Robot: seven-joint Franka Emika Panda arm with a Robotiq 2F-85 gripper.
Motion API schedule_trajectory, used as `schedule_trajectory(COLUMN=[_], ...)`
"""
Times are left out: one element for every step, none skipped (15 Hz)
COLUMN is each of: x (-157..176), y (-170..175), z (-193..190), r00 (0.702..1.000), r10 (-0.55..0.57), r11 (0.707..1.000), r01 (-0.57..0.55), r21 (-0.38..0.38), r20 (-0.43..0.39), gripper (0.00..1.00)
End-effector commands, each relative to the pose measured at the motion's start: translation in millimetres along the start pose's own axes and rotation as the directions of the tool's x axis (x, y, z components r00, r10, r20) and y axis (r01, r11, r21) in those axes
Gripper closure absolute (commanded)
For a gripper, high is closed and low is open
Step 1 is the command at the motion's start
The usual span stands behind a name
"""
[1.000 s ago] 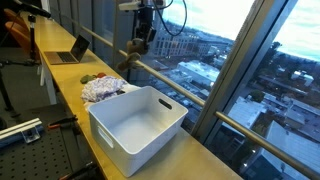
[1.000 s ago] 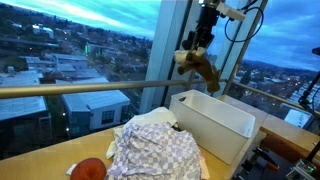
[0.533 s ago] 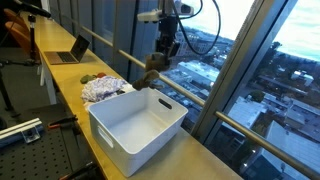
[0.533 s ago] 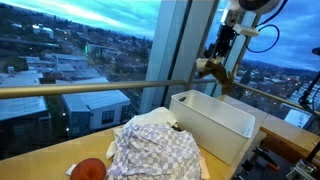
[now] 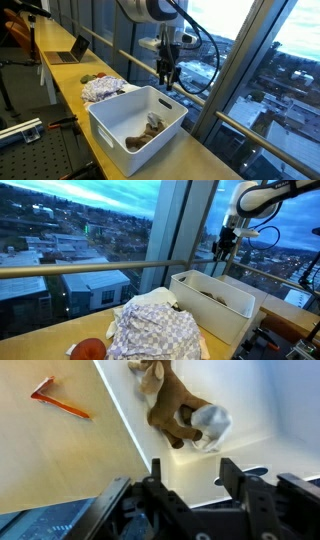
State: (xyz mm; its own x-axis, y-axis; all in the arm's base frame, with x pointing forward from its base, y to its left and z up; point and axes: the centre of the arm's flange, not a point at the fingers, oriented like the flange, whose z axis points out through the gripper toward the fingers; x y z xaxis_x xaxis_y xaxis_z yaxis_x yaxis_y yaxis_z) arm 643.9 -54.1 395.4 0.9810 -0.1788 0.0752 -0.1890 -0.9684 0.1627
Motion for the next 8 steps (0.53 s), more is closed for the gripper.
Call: schedule_trajectory(x=[-23,-26,-29,-33,-37,-43,-49,-57], y=[-19,-35,-49,-71,-92,-118,-145,-167], z=[-20,-22,-24,-24,-26,-23,-20,-19], r00=[1.0,0.999,0.998,0.996,0.993,0.99,0.985,0.978], r10=[-0.012,-0.032,-0.053,-0.081,-0.107,-0.139,-0.172,-0.205], r11=[1.0,0.999,0.998,0.996,0.994,0.989,0.984,0.977], r01=[0.012,0.033,0.054,0.082,0.108,0.141,0.174,0.206], r21=[0.016,0.022,0.026,0.03,0.035,0.044,0.05,0.057], r20=[-0.029,-0.035,-0.038,-0.041,-0.041,-0.038,-0.033,-0.025], gripper=[0.05,0.01,0.0,0.0,0.0,0.0,0.0,0.0])
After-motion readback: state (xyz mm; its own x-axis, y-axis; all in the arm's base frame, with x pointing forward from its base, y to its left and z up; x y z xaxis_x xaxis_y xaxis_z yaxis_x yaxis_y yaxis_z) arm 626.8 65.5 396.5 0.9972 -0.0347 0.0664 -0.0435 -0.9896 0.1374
